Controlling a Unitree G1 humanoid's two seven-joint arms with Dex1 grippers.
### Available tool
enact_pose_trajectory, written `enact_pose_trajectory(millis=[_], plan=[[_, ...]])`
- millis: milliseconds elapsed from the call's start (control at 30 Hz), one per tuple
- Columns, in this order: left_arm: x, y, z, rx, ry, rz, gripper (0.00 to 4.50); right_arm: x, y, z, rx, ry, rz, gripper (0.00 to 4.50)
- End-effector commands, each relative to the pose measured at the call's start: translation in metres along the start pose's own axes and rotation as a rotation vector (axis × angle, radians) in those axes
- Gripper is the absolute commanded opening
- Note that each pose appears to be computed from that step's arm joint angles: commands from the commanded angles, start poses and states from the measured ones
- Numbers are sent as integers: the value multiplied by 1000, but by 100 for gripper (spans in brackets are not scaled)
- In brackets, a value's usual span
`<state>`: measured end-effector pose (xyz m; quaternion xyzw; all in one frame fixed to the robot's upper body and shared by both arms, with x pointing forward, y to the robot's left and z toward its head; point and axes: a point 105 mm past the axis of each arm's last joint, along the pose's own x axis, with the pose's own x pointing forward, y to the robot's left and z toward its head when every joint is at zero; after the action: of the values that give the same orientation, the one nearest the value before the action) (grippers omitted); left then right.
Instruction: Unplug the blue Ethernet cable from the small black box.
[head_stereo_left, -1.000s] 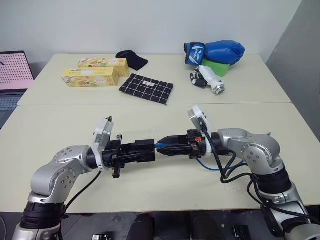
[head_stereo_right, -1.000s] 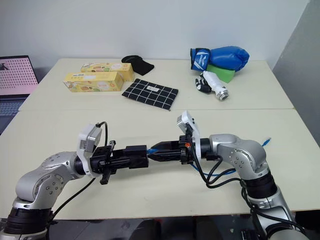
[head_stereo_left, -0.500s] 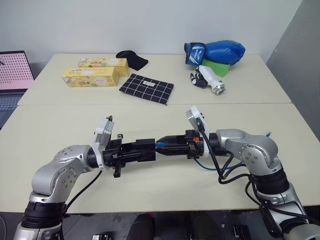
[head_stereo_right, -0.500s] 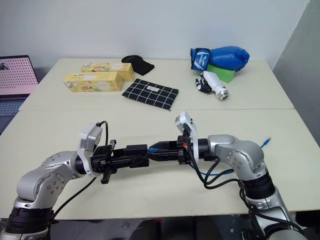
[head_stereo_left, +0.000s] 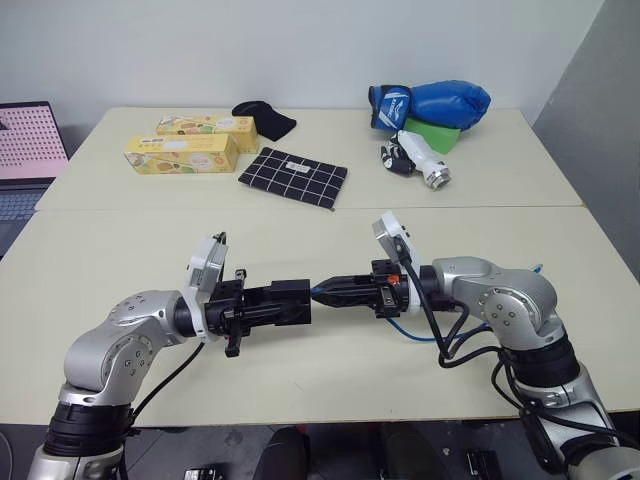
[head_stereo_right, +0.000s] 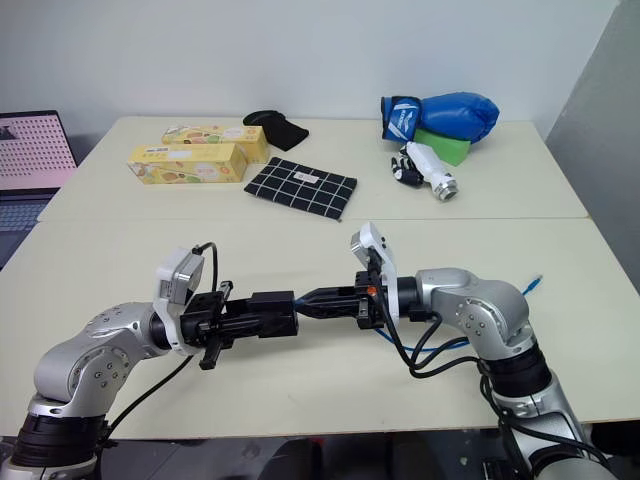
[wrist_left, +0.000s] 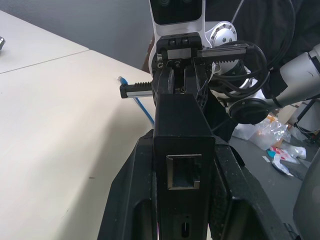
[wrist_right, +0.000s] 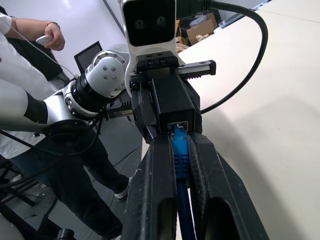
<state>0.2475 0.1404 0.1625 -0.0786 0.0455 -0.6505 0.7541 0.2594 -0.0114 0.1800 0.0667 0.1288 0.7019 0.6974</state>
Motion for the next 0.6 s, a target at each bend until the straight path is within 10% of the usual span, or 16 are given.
enact_pose_trajectory(millis=[33,367,600], plan=[[-11,1,8,45,-21,55,79,-12,-6,2,-11,8,-39,5],[-34,3,8,36,-60,207,79,-66,-54,-5,10,-60,-354,4],[-33,19,7,42,-82,358,79,-111,-142,-12,-248,-22,-956,4]])
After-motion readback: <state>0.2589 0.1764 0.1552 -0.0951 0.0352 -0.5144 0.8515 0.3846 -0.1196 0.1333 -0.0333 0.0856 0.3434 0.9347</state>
